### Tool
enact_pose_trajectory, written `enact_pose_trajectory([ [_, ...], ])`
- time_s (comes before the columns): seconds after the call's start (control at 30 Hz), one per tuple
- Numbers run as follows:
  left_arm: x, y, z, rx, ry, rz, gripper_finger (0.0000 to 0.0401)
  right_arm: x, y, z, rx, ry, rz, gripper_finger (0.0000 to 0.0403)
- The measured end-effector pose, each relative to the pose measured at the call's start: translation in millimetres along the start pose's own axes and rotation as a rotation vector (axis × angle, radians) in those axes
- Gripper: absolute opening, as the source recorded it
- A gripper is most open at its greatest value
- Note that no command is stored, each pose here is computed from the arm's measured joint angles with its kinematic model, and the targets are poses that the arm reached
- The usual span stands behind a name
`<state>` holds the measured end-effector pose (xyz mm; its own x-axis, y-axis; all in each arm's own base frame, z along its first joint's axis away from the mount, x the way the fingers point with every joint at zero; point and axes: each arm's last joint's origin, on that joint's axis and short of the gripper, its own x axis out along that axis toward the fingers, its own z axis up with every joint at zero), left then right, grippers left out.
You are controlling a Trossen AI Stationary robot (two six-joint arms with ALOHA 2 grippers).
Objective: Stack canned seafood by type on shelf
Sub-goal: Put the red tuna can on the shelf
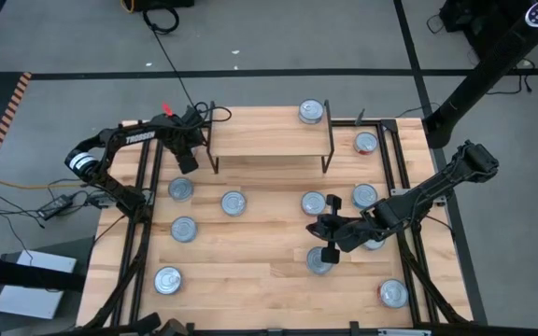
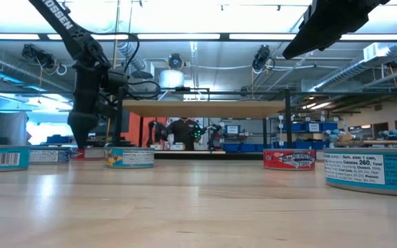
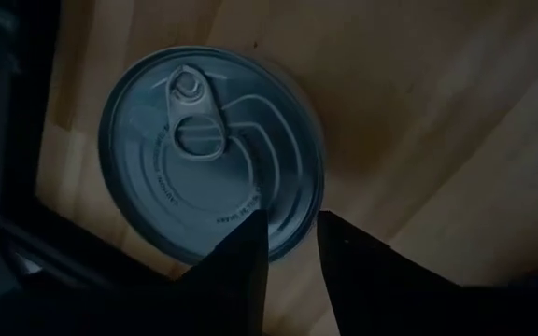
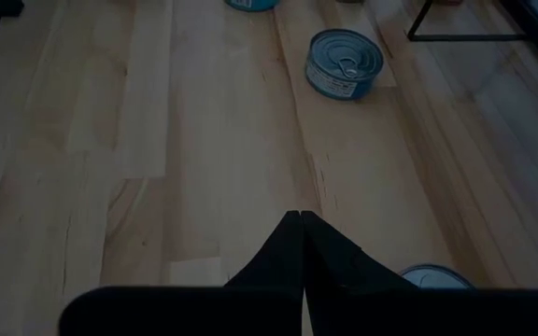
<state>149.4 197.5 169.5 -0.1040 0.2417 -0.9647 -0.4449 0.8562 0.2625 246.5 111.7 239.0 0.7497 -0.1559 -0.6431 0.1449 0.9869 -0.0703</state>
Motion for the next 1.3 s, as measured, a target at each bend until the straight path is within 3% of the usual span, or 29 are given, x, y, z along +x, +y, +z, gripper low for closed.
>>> enact_pose_trajectory([
  [0.17, 4.6, -2.2, -2.1, 0.006, -0.007, 0.005, 0.0084, 0.0, 0.0, 0.1, 0.0, -0.001, 0.0, 0.0007],
  [0.4, 5.9, -3.2, -3.1, 0.005, 0.001, 0.005, 0.0008, 0.1, 0.1, 0.0, 0.0, 0.0, 0.0, 0.0007],
  [0.8, -18.2, 3.8, -0.5, -0.043, 0.091, -0.042, 0.0001, 0.1, 0.1, 0.0, 0.001, 0.0, 0.0, 0.0007],
  [0.97, -34.1, 10.0, 1.0, -0.09, 0.124, -0.008, 0.0001, 0.1, 0.1, 0.0, 0.0, 0.0, 0.0, 0.0007],
  [1.3, -86.0, 21.2, -6.5, -0.16, 0.011, 0.07, 0.0, 0.0, 0.0, 0.0, 0.0, 0.0, 0.0, 0.0007],
])
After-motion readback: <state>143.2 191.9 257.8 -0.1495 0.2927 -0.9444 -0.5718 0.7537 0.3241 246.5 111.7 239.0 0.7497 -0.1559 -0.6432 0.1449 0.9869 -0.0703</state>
